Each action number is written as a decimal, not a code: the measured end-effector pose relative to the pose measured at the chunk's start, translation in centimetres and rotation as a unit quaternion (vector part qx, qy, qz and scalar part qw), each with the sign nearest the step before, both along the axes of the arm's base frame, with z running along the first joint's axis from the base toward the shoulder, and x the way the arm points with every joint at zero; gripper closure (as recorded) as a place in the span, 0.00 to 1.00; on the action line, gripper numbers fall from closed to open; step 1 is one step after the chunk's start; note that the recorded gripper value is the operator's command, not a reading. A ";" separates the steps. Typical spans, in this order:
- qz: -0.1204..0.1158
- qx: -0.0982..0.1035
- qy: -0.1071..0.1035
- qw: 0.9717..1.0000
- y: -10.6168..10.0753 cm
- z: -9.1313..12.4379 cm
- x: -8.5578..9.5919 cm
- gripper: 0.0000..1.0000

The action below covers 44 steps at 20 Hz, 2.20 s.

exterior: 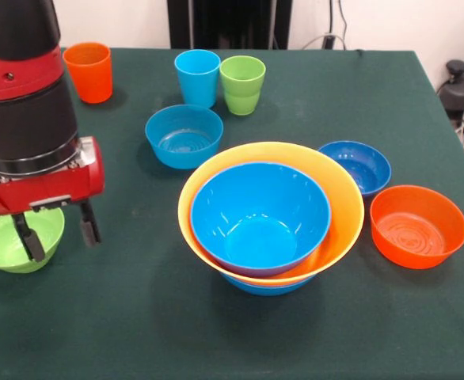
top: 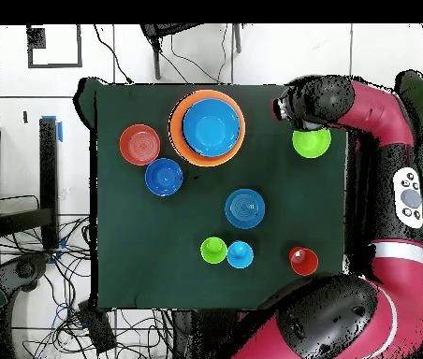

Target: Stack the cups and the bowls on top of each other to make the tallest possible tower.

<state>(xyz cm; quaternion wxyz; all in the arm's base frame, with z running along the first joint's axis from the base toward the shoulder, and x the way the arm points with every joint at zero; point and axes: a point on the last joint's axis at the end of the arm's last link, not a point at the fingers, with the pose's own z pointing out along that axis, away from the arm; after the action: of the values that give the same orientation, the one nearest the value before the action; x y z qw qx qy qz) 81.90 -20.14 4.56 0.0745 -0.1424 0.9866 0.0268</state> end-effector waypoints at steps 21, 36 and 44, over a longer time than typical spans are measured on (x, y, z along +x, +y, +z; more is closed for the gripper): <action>0.032 -0.028 -0.014 0.999 0.8 6.7 -1.8 0.00; 0.086 -0.012 0.011 0.996 6.4 4.0 -7.3 0.00; 0.099 -0.016 0.026 0.995 6.3 6.8 -10.9 0.00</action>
<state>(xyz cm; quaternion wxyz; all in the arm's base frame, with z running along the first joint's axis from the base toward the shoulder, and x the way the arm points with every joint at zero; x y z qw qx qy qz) 70.96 -13.88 11.40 0.0438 -0.2398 0.9696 0.0218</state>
